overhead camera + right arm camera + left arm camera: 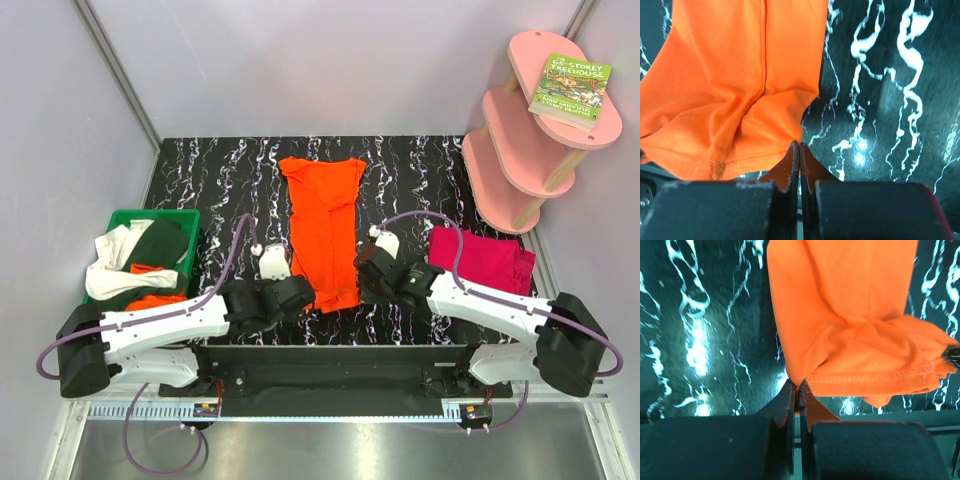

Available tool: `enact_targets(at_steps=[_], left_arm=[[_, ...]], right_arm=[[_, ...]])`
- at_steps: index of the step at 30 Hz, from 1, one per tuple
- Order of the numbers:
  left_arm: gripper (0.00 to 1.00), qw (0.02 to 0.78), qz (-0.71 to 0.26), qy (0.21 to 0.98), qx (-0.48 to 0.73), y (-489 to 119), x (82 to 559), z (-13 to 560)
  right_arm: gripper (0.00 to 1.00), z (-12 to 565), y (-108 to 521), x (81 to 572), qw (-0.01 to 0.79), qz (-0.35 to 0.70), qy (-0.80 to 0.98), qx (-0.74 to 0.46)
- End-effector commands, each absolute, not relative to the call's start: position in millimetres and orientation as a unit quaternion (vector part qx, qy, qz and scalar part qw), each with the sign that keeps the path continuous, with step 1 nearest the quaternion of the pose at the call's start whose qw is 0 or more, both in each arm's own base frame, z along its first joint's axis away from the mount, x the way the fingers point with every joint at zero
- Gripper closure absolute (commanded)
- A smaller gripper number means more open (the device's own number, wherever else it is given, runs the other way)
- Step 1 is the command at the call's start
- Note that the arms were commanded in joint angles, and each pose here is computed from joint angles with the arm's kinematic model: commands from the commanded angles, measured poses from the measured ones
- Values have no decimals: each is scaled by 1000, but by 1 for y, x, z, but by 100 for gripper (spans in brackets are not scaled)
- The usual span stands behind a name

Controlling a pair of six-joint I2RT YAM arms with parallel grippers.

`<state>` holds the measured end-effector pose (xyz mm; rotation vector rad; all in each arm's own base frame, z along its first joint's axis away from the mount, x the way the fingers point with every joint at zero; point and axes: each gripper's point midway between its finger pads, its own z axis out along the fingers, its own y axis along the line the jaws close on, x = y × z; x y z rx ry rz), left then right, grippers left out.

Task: Fold and stack the t-shirts
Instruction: Fold the folded rectangular tshirt in 1/3 of the way

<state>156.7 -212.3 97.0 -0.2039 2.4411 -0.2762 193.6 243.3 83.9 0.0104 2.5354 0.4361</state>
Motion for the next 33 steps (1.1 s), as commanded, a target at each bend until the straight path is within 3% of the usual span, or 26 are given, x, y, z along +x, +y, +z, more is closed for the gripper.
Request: enact_targets(at_steps=[1, 19, 33], left_arm=[[100, 397, -80, 910, -86, -203, 186, 127], [100, 450, 18, 888, -89, -196, 299, 170], [100, 419, 29, 903, -88, -198, 384, 145]], right_arm=[[100, 112, 247, 224, 339, 139, 930, -2], [100, 154, 231, 348, 402, 70, 912, 36], [100, 123, 242, 429, 383, 55, 921, 48]])
